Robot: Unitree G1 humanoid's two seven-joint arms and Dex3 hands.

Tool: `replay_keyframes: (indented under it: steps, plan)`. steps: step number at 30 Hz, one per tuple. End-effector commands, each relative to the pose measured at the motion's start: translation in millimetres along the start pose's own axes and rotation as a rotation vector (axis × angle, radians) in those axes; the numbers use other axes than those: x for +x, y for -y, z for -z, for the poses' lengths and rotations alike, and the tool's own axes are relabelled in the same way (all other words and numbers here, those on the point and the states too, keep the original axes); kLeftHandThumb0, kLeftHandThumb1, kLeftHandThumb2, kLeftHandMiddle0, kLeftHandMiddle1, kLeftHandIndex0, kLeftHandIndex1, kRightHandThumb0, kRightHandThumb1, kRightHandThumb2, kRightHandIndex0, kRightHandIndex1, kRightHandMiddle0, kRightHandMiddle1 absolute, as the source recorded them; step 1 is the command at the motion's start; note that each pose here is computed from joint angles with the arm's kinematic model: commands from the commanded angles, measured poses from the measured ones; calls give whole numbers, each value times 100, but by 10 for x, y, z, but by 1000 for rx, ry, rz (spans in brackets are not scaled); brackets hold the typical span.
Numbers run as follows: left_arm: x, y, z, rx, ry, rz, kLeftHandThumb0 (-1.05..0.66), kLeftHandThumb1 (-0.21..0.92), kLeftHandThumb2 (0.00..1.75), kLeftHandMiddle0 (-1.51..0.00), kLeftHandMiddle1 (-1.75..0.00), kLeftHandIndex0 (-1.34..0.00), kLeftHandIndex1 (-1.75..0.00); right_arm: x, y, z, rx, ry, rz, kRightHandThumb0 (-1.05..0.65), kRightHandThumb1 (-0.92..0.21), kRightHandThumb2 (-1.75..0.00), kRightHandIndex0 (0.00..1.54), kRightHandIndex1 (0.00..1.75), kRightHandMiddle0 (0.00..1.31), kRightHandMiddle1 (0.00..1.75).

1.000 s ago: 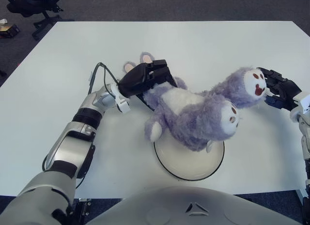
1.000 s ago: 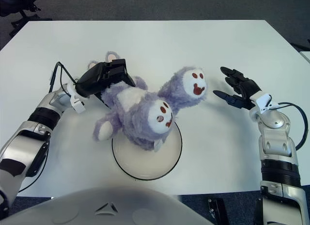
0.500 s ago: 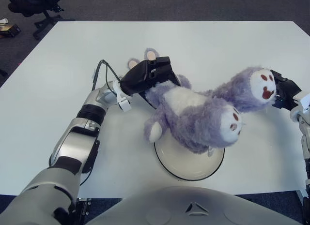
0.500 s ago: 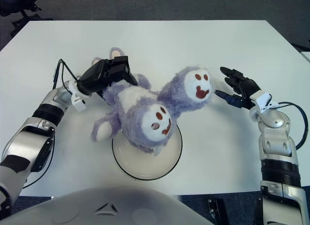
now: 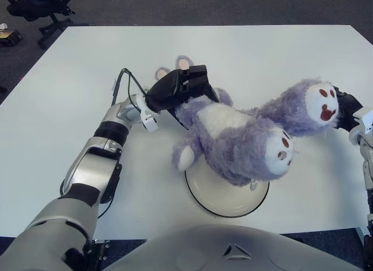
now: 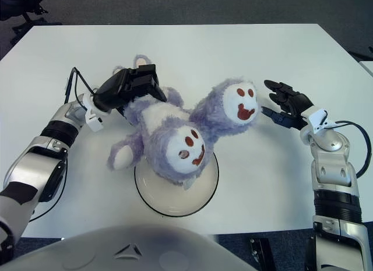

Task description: Put the doll into the plate.

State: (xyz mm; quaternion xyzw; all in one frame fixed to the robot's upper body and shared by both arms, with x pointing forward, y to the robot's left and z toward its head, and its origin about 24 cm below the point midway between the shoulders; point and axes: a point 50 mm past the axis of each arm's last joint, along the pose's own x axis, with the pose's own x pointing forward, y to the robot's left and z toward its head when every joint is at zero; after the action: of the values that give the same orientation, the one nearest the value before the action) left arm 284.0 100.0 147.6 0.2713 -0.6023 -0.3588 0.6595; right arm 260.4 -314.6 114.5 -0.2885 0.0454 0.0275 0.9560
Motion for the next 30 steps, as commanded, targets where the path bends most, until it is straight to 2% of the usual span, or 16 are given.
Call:
replay_keyframes:
  steps: [1,8,14,15,17,19,24,25,26,29,30]
  plan:
    - [51,-68,-6,8,45,5,1,92,21,-57,-112,-44,-155,7,43,-55,-14,12,6,-70,-92,-26,35,2,35,5]
    - [79,-88,-6,-7,71,41,0,92,21,-57,-111,-44,-154,27,44,-65,-19,10,6,-71,-92,-27,37,2,36,4]
    - [67,-102,-12,-12,67,72,-1,92,23,-49,-118,-46,-152,37,42,-70,-22,10,6,-71,-92,-29,38,2,37,4]
    - [59,-108,-16,-10,65,82,-13,92,23,-47,-97,-48,-148,39,40,-71,-22,10,6,-71,-92,-29,38,2,37,4]
    - [48,-119,-23,-7,61,101,-27,92,22,-52,-57,-50,-143,41,38,-72,-23,11,6,-71,-92,-29,38,2,37,4]
    - [45,-126,-27,-2,58,122,-31,92,22,-55,-36,-50,-142,40,38,-72,-23,11,6,-71,-92,-29,38,1,38,4]
    - [49,-153,-37,17,65,170,-35,92,23,-55,-15,-49,-142,44,36,-70,-25,10,8,-70,-92,-30,39,1,38,4]
    - [50,-157,-39,19,66,176,-33,90,18,-54,-11,-46,-113,45,36,-70,-25,10,8,-70,-92,-30,39,1,38,4]
    - [50,-162,-42,23,69,186,-32,90,12,-55,-7,-47,-87,46,36,-70,-26,10,8,-70,-92,-30,39,1,38,4]
    - [46,-170,-48,31,74,203,-30,90,4,-50,-2,-52,-49,46,36,-69,-27,10,9,-70,-92,-30,39,1,38,4]
    - [42,-174,-51,35,76,210,-30,90,3,-48,-2,-53,-45,45,35,-70,-28,10,9,-70,-92,-30,39,1,38,4]
